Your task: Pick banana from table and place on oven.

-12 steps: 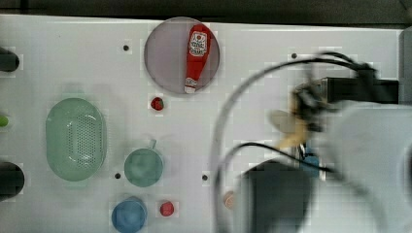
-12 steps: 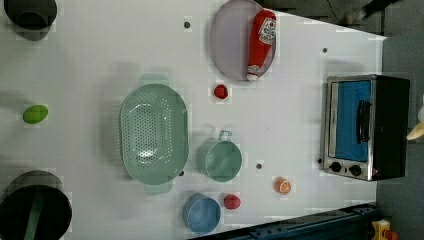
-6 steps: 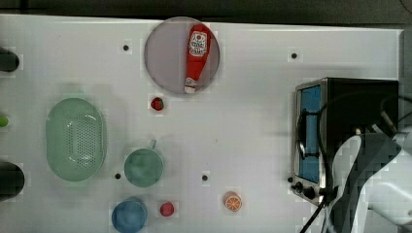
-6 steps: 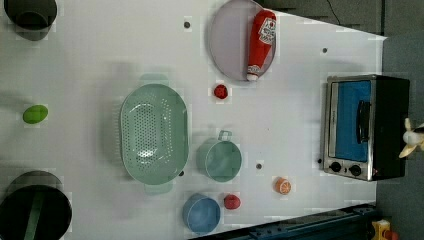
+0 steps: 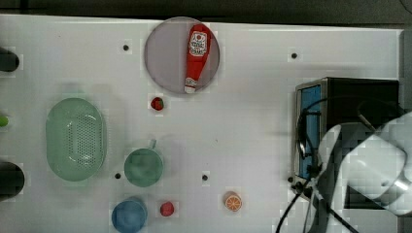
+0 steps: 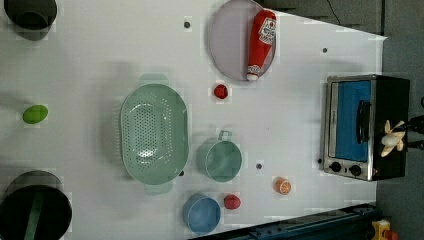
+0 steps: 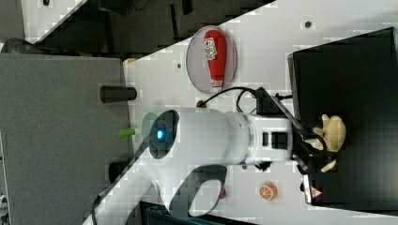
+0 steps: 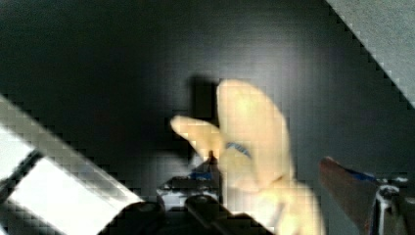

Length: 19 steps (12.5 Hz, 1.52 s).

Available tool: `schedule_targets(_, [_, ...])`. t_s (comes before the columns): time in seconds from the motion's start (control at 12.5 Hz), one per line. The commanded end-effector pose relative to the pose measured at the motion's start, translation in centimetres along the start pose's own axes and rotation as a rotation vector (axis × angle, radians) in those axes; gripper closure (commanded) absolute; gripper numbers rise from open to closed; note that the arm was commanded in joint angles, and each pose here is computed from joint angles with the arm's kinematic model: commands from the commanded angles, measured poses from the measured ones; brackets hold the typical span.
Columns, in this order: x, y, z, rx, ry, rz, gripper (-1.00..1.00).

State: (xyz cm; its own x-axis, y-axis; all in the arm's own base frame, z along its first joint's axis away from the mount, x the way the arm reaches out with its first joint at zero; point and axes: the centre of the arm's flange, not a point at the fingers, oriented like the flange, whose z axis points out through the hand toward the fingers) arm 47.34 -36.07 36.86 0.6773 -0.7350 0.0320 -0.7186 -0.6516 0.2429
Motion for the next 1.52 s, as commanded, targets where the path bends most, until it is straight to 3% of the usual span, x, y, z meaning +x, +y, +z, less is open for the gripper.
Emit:
schedule_targets(0.08, [0.4, -1.4, -4.7, 0.057, 0.083, -0.092, -1.0])
schedule_targets(0.4, [-1.7, -7.3, -12.0, 0.134, 0.174, -0.196, -1.0])
schedule_targets(0.56, [-5.6, -11.0, -16.2, 0.184, 0.145, -0.141, -1.0])
schedule_targets(0.72, [-10.6, -13.6, -20.1, 0.193, 0.062, -0.003, -1.0])
schedule_targets(0.88, [-15.3, -15.1, -23.8, 0.201, 0.015, 0.155, -1.0])
schedule_targets(1.12, [-20.3, -16.5, -27.8, 0.254, 0.03, 0.339, -1.0])
schedule_targets(1.52, [-24.4, -15.4, -28.1, 0.27, 0.019, 0.3, -1.0])
